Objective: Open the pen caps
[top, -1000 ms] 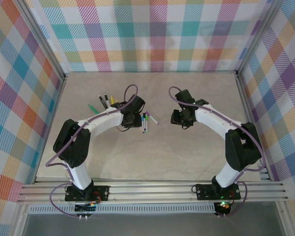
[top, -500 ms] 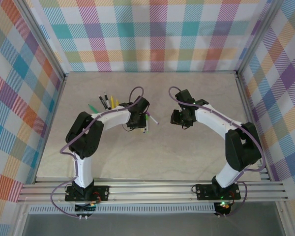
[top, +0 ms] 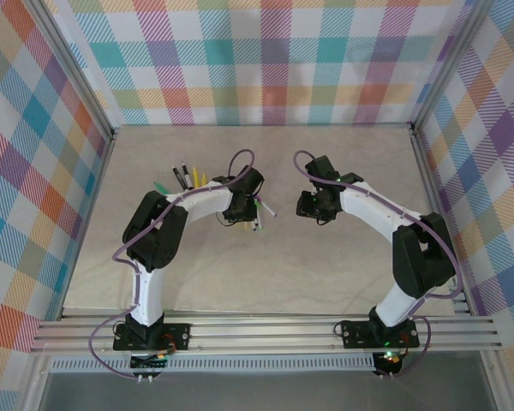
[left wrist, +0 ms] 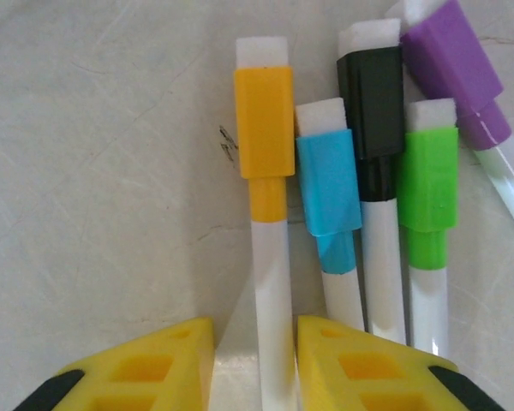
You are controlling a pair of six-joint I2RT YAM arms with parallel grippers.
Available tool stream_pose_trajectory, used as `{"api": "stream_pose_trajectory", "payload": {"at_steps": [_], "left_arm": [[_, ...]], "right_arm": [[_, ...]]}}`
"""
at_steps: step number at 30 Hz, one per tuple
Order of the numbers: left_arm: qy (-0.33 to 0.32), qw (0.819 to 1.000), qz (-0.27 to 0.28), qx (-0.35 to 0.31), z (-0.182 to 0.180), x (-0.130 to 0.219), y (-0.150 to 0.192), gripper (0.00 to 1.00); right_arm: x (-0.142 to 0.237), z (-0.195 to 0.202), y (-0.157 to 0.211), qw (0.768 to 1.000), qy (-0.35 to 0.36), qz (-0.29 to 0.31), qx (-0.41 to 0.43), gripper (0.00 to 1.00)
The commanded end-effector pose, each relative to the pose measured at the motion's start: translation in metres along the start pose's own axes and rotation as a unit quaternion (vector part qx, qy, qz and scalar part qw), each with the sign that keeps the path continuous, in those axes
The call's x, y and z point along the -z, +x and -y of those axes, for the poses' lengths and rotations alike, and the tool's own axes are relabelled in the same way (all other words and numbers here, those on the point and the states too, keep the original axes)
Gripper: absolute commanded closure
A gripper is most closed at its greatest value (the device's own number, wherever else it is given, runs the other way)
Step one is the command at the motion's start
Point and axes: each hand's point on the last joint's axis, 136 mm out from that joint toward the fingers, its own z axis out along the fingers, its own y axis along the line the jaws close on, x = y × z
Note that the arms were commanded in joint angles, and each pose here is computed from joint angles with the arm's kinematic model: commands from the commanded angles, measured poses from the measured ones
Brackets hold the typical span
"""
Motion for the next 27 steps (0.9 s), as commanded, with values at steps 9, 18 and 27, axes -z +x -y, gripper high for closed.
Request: {"api": "stream_pose_trajectory", "payload": {"at_steps": [9, 18, 27], "left_arm": [[-0.007, 0.999, -0.044, -0.016, -0.005, -0.025, 0.026, 1.00], [0.094, 0.993, -0.020, -0.064, 0.016, 0.052, 0.021, 1.00], [0.239, 0.966, -0.040, -0.093, 0.054, 0.109, 0.042, 1.00]], "right_arm": [[-0.008, -0.019, -0.002, 0.999, -0.051, -0.008, -0.006, 0.61], [-0.014, -0.063, 0.002, 0.983, -0.180, -0.026, -0.016, 0.57], [-0.016, -0.102, 0.001, 0.961, -0.272, -0.043, -0.036, 0.52]]}}
